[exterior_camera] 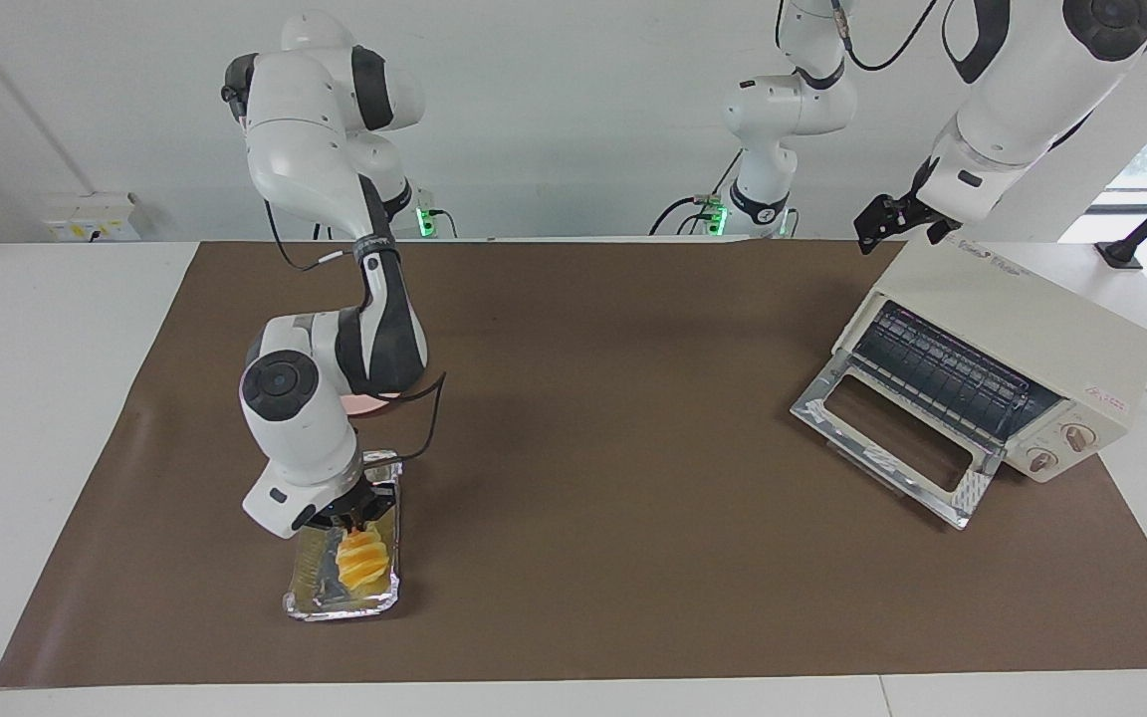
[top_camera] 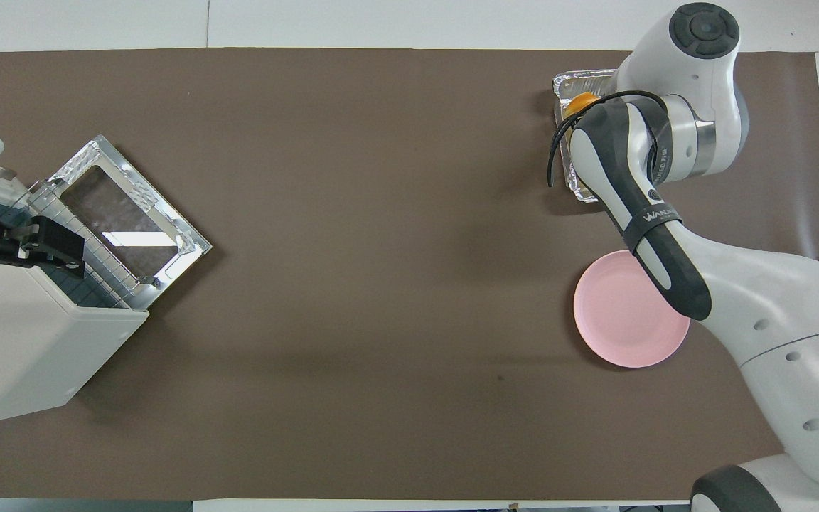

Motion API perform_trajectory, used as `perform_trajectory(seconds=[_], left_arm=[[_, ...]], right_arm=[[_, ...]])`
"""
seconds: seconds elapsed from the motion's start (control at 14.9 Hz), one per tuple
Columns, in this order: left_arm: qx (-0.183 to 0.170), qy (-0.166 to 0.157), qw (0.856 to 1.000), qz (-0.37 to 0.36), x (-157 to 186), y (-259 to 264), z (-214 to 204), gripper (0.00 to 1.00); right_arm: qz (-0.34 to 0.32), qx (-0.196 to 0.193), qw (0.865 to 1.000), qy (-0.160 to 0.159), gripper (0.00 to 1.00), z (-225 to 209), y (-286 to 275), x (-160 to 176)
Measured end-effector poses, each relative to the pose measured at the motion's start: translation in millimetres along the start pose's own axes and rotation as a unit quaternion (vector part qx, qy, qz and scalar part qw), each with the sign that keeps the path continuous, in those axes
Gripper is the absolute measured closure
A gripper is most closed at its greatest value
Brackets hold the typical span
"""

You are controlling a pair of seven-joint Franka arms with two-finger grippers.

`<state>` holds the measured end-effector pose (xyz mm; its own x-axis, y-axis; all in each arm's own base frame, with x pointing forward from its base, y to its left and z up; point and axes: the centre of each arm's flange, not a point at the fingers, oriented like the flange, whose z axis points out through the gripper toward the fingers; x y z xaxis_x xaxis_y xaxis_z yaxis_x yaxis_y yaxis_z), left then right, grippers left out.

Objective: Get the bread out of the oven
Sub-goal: 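Grasp the bread rolls in the foil tray with the right gripper, then lift the bread rolls and lower them onto the pink plate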

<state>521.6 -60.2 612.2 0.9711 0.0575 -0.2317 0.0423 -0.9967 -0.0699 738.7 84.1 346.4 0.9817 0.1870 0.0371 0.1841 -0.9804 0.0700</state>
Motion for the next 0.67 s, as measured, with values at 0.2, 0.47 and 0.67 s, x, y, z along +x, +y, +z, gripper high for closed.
perform_trajectory(seconds=[0.2, 0.47, 0.67], left_arm=[[0.0, 0.0, 1.0, 0.0, 0.0, 0.0, 0.0, 0.0], [0.0, 0.0, 1.0, 0.0, 0.0, 0.0, 0.0, 0.0], [0.0, 0.0, 1.0, 0.0, 0.0, 0.0, 0.0, 0.0]], right_arm=[[-0.001, 0.001, 1.0, 0.003, 0.9, -35.9, -1.1, -3.9], [0.005, 0.004, 1.0, -0.023, 0.9, -87.9, -3.4, -32.1], [0.012, 0.009, 0.999, -0.032, 0.9, -107.2, 2.2, -78.0]])
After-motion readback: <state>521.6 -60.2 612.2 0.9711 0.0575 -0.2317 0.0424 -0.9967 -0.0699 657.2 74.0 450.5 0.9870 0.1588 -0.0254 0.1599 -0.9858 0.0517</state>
